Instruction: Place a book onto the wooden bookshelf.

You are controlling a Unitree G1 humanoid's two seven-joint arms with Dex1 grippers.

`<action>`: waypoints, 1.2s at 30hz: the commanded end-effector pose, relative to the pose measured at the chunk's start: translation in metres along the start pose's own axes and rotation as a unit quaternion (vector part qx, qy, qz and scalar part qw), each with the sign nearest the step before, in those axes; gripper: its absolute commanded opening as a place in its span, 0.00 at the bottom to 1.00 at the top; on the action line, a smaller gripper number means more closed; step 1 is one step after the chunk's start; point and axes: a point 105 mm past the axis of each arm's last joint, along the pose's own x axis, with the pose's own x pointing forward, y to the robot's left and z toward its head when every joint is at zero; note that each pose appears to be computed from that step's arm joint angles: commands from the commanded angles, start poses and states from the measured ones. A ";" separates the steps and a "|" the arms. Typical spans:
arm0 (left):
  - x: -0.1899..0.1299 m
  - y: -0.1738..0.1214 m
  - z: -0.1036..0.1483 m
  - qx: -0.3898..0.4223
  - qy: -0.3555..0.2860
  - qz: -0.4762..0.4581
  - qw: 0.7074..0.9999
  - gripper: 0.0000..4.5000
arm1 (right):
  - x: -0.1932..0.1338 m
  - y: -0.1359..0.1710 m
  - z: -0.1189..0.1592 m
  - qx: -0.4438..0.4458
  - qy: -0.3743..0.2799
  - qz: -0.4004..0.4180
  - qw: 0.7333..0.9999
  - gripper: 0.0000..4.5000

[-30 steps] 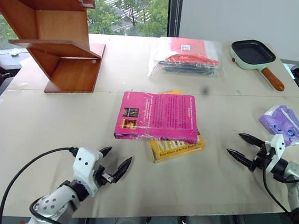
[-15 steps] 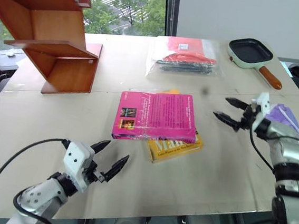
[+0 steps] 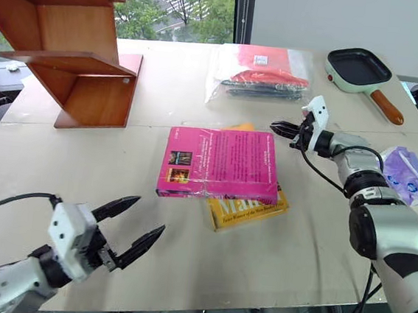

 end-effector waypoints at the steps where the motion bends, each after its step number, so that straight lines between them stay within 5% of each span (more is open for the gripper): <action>1: -0.006 0.002 0.024 0.049 -0.022 -0.004 0.999 1.00 | 0.002 0.002 0.012 -0.027 -0.005 0.019 0.999 0.01; 27: -0.007 0.007 0.016 0.047 -0.003 -0.034 0.998 1.00 | -0.039 0.039 -0.009 -0.014 0.009 0.222 0.975 0.01; 36: -0.001 -0.008 0.002 -0.004 0.003 -0.029 1.000 1.00 | -0.065 0.027 -0.002 -0.029 -0.009 0.187 0.982 0.06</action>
